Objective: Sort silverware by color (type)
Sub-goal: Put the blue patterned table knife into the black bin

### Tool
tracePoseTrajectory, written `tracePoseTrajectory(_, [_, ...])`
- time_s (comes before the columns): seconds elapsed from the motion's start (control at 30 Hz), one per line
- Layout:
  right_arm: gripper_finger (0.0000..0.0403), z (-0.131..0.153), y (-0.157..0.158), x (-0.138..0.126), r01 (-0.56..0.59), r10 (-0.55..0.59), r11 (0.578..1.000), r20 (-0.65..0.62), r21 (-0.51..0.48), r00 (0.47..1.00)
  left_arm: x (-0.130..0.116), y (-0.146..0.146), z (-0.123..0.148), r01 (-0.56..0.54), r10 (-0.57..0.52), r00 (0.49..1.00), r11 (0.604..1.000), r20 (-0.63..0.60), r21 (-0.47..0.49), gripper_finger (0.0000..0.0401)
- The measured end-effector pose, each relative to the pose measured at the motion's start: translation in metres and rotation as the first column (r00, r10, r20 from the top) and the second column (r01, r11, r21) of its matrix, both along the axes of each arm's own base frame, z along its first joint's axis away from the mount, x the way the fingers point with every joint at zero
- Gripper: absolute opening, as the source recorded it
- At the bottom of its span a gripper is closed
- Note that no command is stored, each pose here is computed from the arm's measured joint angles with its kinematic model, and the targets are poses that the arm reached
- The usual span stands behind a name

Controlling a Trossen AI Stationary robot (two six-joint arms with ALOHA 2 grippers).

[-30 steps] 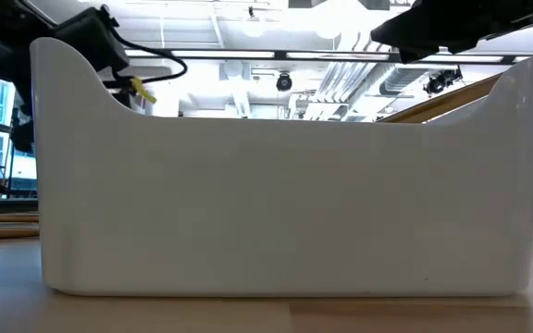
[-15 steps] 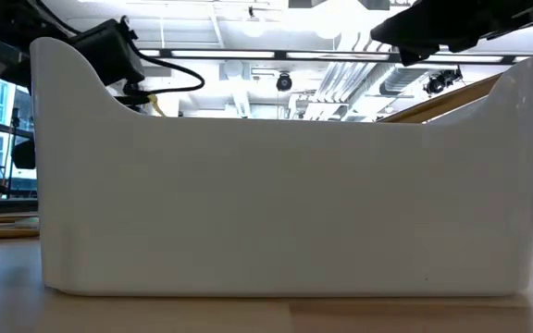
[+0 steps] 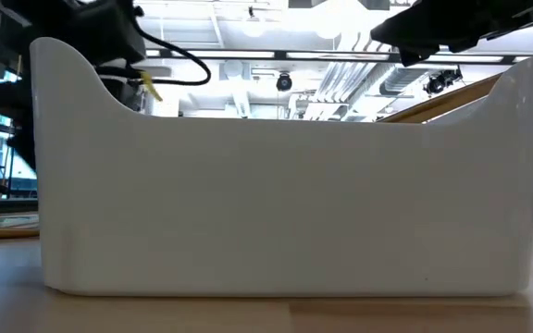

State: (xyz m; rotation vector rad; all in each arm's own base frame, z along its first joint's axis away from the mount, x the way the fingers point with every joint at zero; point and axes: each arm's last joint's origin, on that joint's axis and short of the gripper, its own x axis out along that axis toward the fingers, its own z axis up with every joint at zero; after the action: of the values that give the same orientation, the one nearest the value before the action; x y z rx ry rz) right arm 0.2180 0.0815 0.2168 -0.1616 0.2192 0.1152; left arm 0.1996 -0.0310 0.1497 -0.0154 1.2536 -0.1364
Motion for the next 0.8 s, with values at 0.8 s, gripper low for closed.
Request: tracePoseTrajectory(0.8, [0.0000, -0.013, 0.002, 0.006, 0.004, -0.004, 1.000, -0.054, -0.007, 0.999, -0.012, -0.057, -0.012, 0.438, -0.435, 0.897, 0.855, -0.077, 0.276, 0.0154])
